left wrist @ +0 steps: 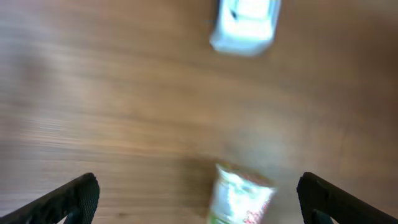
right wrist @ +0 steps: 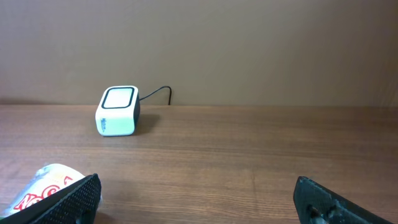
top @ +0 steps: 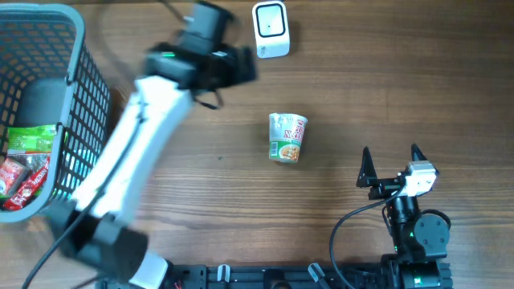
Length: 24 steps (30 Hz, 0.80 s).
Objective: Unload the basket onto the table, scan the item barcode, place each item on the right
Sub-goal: 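Carry the cup noodles with the left gripper and set it on the table centre, then reach the left gripper into the basket and grasp the green snack bag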
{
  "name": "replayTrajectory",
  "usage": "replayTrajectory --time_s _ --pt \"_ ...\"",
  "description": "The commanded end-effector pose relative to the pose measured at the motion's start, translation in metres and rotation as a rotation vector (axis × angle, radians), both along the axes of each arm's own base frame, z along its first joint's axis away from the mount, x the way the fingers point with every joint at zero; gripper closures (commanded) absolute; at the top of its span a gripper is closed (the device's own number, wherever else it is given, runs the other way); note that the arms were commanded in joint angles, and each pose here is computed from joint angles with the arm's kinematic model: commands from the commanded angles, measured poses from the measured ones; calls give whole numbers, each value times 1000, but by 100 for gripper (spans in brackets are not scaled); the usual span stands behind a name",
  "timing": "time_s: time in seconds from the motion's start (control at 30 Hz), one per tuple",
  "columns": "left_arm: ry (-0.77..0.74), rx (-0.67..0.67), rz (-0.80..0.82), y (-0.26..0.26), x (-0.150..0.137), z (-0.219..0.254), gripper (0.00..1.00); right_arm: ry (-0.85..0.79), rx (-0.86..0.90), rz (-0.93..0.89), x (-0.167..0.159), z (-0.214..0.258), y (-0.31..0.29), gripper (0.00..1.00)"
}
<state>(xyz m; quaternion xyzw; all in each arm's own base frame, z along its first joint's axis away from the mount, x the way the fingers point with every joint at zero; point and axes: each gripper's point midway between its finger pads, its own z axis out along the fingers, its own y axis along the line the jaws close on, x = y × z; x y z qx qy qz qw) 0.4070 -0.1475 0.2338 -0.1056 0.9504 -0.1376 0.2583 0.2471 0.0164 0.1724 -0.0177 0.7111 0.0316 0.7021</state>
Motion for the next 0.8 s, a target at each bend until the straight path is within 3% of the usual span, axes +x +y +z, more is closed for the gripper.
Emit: replayTrajectory --time_s 0.0,0.1,0.17,0.27,0.4,0.5,0.77 --pt "-184 40 226 99 -5 72 0 -9 -17 15 0 2 3 0" --pt "-296 44 450 186 -26 114 0 -9 -17 15 0 2 3 0" --pt "-344 74 672 266 -54 132 0 -9 -17 15 0 2 3 1" --pt "-295 107 890 338 -89 122 0 -9 -17 15 0 2 3 0" --pt "-137 36 1205 401 -139 81 0 -9 -17 15 0 2 3 0" --pt "-2 14 1282 424 -151 44 0 -9 -17 15 0 2 3 1" --pt "286 -25 1284 437 -144 -54 0 -9 -17 15 0 2 3 0"
